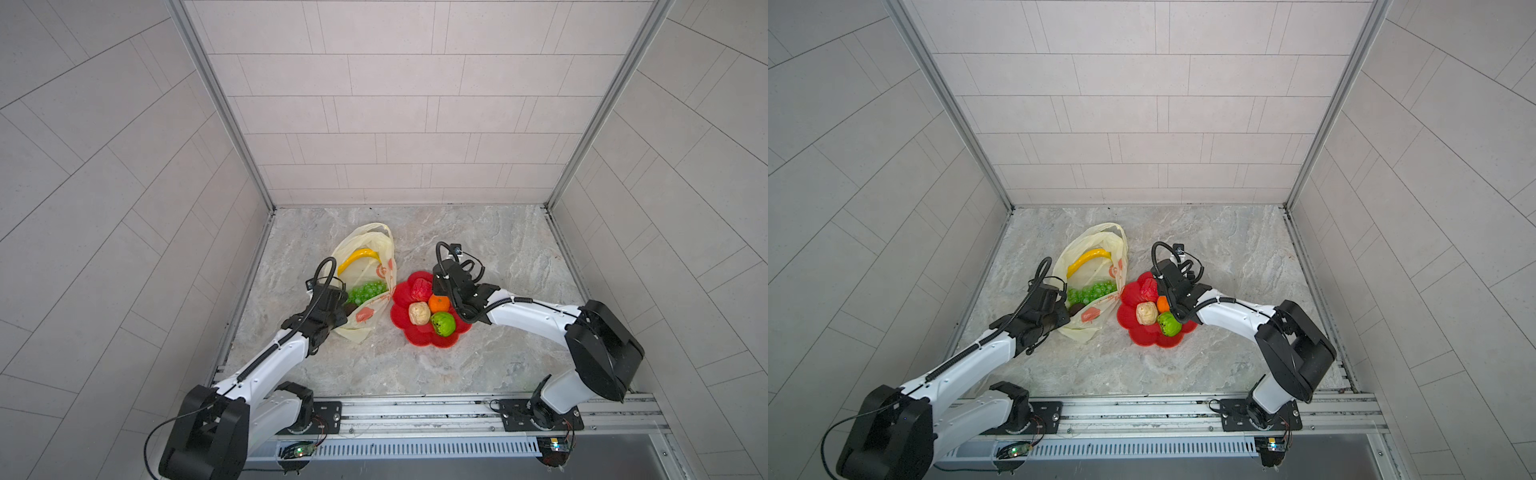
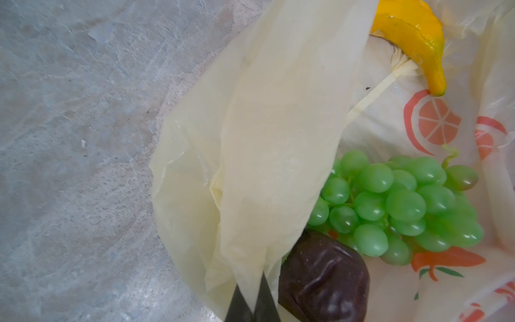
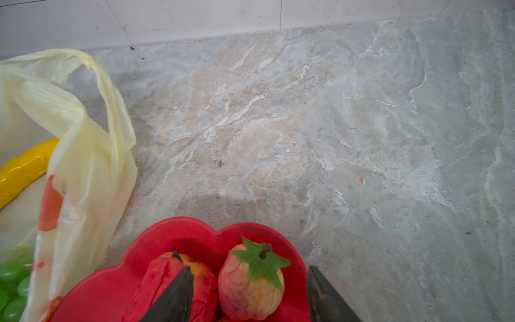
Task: Take fruits out of the plastic bag
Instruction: Place the fruit on the plate.
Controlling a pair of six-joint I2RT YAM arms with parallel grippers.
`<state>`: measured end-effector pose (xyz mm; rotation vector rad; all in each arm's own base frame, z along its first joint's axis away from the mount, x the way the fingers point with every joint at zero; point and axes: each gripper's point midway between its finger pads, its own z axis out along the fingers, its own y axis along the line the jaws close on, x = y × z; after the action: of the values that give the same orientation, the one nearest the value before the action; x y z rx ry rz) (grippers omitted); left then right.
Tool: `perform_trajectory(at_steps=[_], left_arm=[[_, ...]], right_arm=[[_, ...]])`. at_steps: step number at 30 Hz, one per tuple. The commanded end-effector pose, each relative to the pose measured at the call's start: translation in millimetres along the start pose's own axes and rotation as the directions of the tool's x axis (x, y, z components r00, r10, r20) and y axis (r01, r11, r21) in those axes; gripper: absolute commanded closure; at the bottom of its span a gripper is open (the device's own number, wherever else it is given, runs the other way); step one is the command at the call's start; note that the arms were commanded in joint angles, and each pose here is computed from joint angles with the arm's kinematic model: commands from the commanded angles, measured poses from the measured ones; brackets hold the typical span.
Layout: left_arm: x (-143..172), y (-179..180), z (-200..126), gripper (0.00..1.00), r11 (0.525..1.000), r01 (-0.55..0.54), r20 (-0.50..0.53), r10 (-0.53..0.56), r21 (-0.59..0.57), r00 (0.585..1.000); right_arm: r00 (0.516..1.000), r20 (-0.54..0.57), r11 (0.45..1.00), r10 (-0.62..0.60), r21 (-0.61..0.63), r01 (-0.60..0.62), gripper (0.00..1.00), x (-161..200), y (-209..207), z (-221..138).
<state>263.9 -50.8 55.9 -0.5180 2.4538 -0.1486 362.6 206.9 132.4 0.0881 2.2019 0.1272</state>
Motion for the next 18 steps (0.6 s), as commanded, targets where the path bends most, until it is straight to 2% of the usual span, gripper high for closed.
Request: perform_trajectory(at_steps=[1, 5, 10, 12, 15, 18], left_arm=[[-0.5, -0.7, -3.7, 0.86, 1.0, -0.004, -0.002, 0.004, 0.003, 1.0], [2.9, 3.6, -7.7, 0.72, 1.0, 0.023, -0.024, -0.023, -0.017, 0.999], [-16.8, 17.0, -20.7, 0.47, 0.993, 0.052, 0.032, -0.049, -0.102, 0.998], [-23.5, 20.7, -21.3, 0.4, 0.988, 0.117, 0.042, -0.113, -0.104, 0.993], [-27.8, 21.0, -17.8, 0.3, 0.983, 0.166, 0.032, -0.163, -0.08, 0.986], [-26.6, 19.0, -12.5, 0.24, 0.985, 0.159, 0.016, -0.158, -0.069, 0.987]], right_arm=[[0.998, -0.034, 0.996, -0.045, -0.075, 0.042, 0.37, -1.4, 27.6, -26.6], [0.988, -0.056, 0.972, -0.143, -0.195, 0.13, 0.37, 4.7, 79.0, -51.4], [0.973, -0.09, 0.936, -0.211, -0.304, 0.175, 0.37, 20.5, 139.2, -62.7], [0.966, -0.106, 0.924, -0.238, -0.33, 0.191, 0.37, 26.4, 160.1, -63.0], [0.95, -0.142, 0.905, -0.279, -0.371, 0.21, 0.37, 40.0, 187.2, -60.2], [0.929, -0.171, 0.883, -0.329, -0.404, 0.238, 0.38, 54.0, 209.9, -58.0]])
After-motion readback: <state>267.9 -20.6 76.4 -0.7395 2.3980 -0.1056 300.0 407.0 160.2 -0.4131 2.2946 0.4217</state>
